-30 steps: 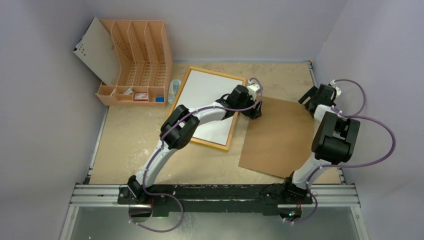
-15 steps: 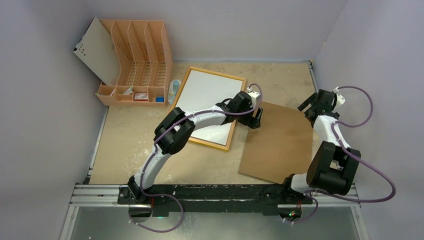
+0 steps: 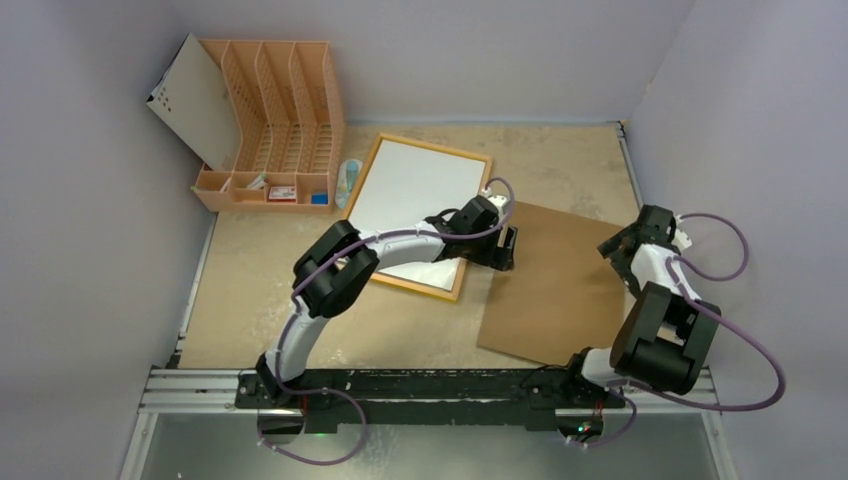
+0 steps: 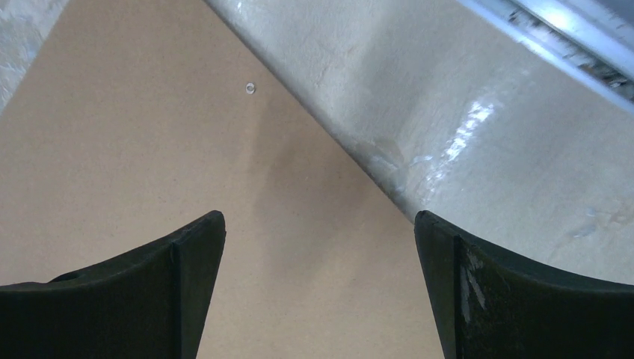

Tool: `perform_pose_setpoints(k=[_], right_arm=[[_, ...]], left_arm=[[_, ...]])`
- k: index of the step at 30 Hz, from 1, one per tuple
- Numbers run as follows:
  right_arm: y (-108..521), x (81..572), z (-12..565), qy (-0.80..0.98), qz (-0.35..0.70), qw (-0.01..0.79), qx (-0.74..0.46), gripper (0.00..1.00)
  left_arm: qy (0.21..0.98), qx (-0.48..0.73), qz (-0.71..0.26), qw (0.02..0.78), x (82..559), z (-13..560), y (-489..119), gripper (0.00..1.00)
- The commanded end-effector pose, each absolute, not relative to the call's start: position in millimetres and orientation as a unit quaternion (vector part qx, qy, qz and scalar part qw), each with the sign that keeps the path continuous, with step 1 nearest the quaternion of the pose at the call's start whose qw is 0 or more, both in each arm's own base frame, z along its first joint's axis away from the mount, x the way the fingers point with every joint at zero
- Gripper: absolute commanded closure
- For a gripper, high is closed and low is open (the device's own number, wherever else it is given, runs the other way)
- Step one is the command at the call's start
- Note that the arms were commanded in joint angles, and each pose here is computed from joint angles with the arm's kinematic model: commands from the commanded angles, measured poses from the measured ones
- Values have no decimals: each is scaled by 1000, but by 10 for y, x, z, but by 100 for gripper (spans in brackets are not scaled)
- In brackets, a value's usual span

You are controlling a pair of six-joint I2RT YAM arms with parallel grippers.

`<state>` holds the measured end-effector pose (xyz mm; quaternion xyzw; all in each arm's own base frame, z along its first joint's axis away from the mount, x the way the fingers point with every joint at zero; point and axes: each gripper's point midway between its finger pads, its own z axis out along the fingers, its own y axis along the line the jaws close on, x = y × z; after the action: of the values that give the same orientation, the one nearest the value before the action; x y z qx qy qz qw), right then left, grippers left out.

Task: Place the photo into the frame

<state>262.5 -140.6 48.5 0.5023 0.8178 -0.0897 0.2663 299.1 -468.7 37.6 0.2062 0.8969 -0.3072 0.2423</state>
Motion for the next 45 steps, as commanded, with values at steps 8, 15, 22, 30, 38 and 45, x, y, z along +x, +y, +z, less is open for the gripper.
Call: perform_pose_setpoints(k=[8, 15, 22, 30, 38, 45], right_arm=[[-1209, 2299, 194, 818, -82, 186, 537, 1], [-1263, 2228, 264, 805, -103, 189, 553, 1], [-1351, 2170, 241, 793, -133, 187, 564, 1], [-1389, 2285, 255, 798, -124, 214, 549, 1], [-1235, 2290, 149, 804, -84, 220, 547, 1], [-1059, 2322, 71, 815, -38, 209, 538, 1]], left_arm=[[959, 142, -212, 124, 2374, -351, -4273, 25], [961, 135, -207, 126, 2352, -385, -4248, 25], [959, 135, -217, 121, 2337, -399, -4287, 25], [958, 136, -223, 119, 2349, -394, -4343, 25], [957, 134, -232, 109, 2334, -388, -4404, 25], [954, 129, -257, 89, 2267, -353, -4495, 27]])
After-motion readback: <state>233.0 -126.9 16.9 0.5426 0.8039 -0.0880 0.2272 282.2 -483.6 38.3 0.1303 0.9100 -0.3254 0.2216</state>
